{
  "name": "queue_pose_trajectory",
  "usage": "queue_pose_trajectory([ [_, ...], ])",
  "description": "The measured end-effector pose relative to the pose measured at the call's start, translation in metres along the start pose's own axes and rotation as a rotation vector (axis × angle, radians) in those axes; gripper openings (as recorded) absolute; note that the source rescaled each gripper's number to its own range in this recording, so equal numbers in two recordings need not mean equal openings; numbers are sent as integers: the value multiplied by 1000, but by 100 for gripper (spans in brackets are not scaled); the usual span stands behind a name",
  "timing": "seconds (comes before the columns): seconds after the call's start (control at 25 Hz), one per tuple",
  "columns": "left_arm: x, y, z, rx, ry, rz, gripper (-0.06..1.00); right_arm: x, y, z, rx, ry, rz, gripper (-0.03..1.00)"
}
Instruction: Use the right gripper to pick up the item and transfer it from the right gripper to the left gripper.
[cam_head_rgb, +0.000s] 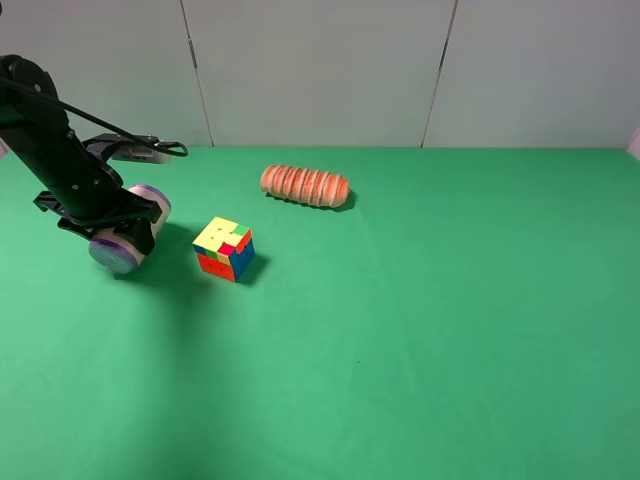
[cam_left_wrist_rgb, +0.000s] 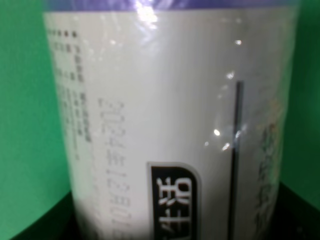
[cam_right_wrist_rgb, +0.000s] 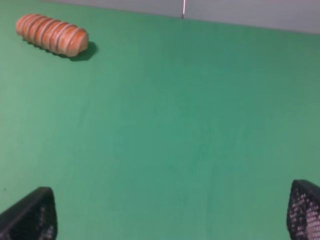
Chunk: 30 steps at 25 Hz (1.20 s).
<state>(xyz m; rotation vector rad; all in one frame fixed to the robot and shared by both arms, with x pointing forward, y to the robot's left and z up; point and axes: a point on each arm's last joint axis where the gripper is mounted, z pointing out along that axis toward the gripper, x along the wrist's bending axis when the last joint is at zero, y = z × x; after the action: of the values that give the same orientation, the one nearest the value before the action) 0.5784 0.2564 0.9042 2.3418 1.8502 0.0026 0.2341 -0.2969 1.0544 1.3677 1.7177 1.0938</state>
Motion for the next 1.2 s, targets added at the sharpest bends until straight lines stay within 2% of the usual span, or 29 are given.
queue_pose_trajectory([
  [0.28, 0, 0, 0, 0, 0, 2, 2, 0, 0, 0, -1, 0, 0, 100],
  [0.32, 0, 0, 0, -5, 1, -7, 16, 0, 0, 0, -1, 0, 0, 100],
  [0.36, 0, 1, 0, -14, 2, -23, 41, 0, 0, 0, -1, 0, 0, 100],
  [0.4, 0, 3, 0, -24, 4, -36, 60, 0, 0, 0, -1, 0, 0, 100],
  [0.44, 0, 3, 0, -29, 5, -46, 75, 0, 0, 0, -1, 0, 0, 100],
  [0.48, 1, 3, -1, -30, 5, -48, 84, 0, 0, 0, -1, 0, 0, 100],
  [0.56, 1, 3, -1, -30, 5, -50, 93, 0, 0, 0, -1, 0, 0, 100],
  [0.68, 1, 4, -1, -32, 5, -51, 98, 0, 0, 0, -1, 0, 0, 100],
  [0.92, 0, 4, -2, -34, 4, -52, 100, 0, 0, 0, -1, 0, 0, 100],
  [1.2, -3, 7, -31, -59, -3, -41, 100, 0, 0, 0, -1, 0, 0, 100],
])
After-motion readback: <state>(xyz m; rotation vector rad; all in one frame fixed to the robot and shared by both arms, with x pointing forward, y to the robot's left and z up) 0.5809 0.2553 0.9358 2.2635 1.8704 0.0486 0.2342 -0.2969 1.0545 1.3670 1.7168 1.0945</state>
